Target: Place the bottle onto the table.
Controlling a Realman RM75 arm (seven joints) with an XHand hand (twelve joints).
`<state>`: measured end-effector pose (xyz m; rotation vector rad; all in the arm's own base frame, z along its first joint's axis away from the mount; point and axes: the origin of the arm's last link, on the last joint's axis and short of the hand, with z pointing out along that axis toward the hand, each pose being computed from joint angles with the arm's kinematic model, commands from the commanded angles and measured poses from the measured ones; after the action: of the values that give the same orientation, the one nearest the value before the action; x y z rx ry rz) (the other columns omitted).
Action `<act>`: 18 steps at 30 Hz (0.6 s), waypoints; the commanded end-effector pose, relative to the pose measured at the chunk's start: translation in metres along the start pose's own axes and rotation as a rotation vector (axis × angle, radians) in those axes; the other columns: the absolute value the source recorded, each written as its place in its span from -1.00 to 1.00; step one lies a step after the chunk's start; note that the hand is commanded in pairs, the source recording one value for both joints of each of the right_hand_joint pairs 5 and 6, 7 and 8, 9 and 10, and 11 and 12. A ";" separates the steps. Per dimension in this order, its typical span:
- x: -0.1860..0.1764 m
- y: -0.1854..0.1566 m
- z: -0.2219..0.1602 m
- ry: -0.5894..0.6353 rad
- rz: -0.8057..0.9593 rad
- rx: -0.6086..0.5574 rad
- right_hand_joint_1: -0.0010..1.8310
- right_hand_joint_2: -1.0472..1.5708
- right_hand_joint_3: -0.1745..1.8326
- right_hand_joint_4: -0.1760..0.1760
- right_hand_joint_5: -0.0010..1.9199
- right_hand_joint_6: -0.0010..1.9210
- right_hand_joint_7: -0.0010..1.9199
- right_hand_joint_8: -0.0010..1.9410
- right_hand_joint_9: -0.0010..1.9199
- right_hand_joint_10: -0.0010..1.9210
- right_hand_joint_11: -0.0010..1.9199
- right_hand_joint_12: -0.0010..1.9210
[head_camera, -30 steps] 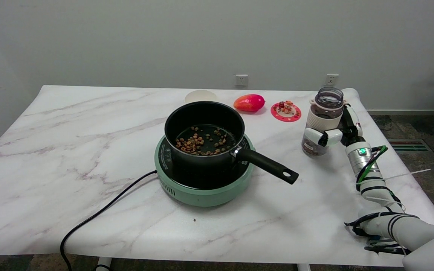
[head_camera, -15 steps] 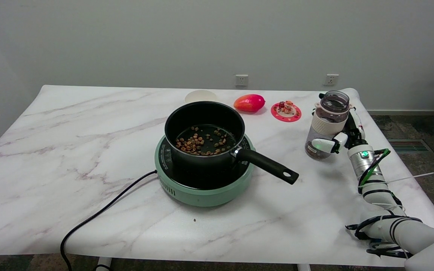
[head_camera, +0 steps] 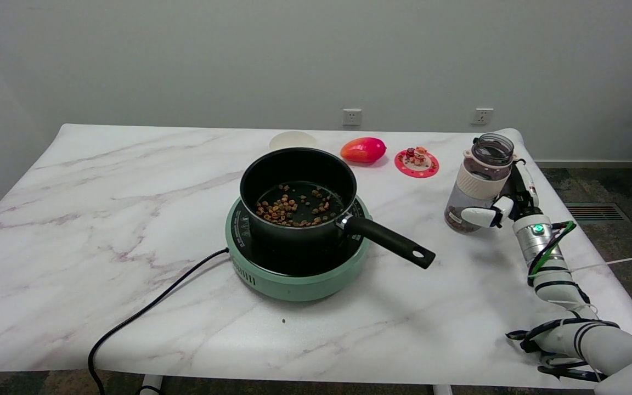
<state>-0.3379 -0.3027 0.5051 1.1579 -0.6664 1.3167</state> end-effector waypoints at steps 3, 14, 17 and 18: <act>0.023 0.001 -0.008 0.023 -0.033 -0.011 0.41 -0.77 0.27 0.00 -0.61 -0.61 -0.11 -0.12 -0.36 -0.36 -0.34 -0.34; 0.077 -0.002 -0.020 0.113 -0.102 -0.036 0.42 -0.82 0.25 0.00 -0.64 -0.64 -0.38 -0.38 -0.41 -0.41 -0.35 -0.35; 0.100 -0.007 -0.027 0.113 -0.125 -0.042 0.45 -0.82 0.14 0.00 -0.69 -0.69 -0.40 -0.40 -0.41 -0.41 -0.34 -0.34; 0.108 -0.010 -0.028 0.102 -0.140 -0.043 0.45 -0.81 0.12 0.00 -0.70 -0.70 -0.40 -0.40 -0.40 -0.40 -0.33 -0.33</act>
<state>-0.3333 -0.2801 0.5334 1.1227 -0.6087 1.2941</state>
